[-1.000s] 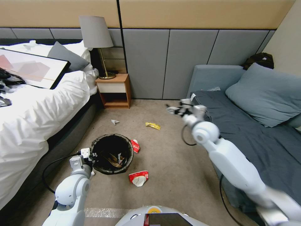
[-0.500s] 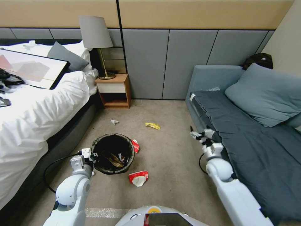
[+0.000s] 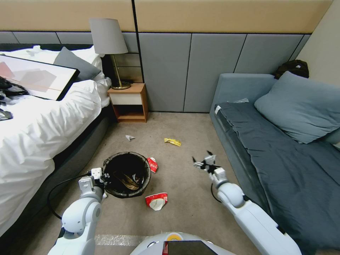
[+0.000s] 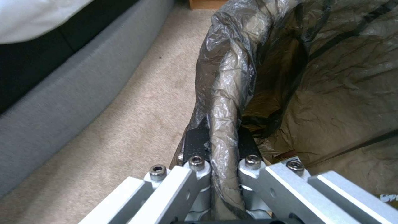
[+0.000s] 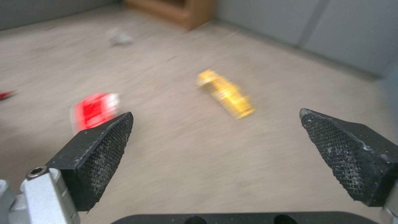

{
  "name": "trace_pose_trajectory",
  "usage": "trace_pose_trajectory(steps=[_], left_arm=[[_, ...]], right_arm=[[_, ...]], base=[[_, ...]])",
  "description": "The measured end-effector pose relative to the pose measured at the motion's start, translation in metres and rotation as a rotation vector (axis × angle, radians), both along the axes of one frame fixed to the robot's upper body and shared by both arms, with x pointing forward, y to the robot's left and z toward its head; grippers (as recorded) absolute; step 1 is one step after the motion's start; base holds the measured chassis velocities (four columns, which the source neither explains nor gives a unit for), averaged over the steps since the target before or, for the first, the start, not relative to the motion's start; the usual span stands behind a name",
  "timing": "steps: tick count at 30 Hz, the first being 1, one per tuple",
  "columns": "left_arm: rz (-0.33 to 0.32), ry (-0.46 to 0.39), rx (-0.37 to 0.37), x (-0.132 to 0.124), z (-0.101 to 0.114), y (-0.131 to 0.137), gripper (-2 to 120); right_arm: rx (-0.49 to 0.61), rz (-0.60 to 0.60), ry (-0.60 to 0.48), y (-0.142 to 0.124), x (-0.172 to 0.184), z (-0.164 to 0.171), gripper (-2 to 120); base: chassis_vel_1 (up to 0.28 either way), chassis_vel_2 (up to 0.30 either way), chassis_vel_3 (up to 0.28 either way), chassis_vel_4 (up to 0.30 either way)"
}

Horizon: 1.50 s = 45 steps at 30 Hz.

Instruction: Pick up the trash bin, then pick up the garbage from the floor and place it into the trash bin.

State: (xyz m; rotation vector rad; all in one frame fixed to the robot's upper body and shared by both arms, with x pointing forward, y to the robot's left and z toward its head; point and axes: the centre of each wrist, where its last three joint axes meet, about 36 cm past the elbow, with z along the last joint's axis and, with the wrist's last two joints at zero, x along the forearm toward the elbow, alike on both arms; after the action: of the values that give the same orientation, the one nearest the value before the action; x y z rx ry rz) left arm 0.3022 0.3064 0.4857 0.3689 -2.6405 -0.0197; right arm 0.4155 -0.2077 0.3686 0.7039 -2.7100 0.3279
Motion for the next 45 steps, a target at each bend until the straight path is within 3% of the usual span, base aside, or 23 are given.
trace_pose_trajectory(steps=[3, 4, 16, 25, 45], left_arm=[[0.004, -0.001, 0.000, 0.000, 0.000, 0.000, 0], [0.009, -0.001, -0.004, 0.000, 0.000, -0.002, 0], [0.026, 0.017, -0.009, 0.002, -0.009, 0.000, 0], [0.028, 0.021, -0.010, 0.003, -0.010, 0.001, 0], [0.035, 0.036, -0.012, 0.005, -0.016, 0.006, 0]], right_arm=[[-0.012, 0.055, 0.088, 0.009, 0.000, 0.000, 100], [-0.065, 0.129, 0.159, 0.020, 0.009, -0.006, 100], [-0.170, 0.200, 0.305, 0.053, 0.021, -0.069, 100], [-0.199, 0.221, 0.324, 0.063, 0.018, -0.093, 100], [-0.176, 0.377, 0.301, 0.146, 0.011, -0.085, 100]], base=[[0.000, 0.000, 0.000, 0.000], [0.000, 0.000, 0.000, 0.000], [0.000, 0.000, 0.000, 0.000], [0.000, 0.000, 0.000, 0.000], [0.000, 0.000, 0.000, 0.000]])
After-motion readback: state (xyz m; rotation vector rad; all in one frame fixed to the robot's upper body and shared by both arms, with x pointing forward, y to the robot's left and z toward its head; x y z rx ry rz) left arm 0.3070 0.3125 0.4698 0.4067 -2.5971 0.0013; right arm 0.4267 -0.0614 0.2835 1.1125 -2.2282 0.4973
